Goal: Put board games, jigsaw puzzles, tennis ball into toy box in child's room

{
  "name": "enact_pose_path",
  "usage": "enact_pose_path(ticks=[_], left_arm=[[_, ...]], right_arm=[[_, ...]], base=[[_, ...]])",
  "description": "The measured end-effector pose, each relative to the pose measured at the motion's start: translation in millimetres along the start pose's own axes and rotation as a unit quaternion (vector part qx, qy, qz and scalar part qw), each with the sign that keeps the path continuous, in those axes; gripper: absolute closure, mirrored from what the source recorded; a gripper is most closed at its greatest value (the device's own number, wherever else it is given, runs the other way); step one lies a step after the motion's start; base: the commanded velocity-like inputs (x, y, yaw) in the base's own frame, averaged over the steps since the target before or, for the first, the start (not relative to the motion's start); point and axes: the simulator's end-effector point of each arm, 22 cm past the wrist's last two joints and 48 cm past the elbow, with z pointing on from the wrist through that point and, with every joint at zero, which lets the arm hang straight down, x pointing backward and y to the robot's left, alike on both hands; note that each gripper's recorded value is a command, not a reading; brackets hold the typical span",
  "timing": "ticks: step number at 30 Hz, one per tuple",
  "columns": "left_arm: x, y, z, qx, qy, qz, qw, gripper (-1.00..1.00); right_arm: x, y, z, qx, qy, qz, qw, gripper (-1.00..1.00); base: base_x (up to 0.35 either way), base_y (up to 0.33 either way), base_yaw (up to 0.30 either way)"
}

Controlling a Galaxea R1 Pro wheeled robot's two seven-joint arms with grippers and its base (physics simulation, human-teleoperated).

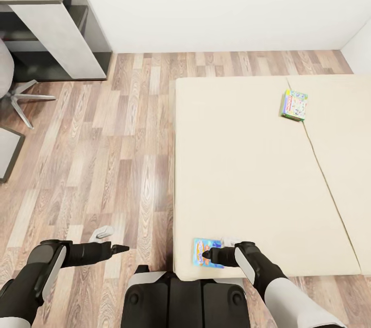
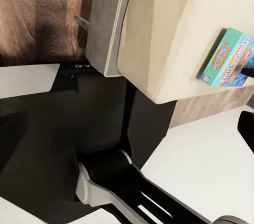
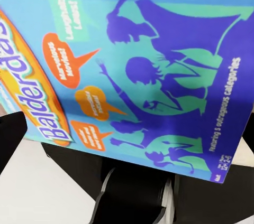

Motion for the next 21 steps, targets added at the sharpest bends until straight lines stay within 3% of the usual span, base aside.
enact_pose_path(ticks=[21], left_arm=[[0, 0, 0.0, 0.0, 0.0, 0.0, 1.0, -1.0]], right_arm=[[-14, 2, -3.4, 0.002, -0.01, -0.004, 0.9999, -1.0]], base=[[0.0, 0.008, 0.0]])
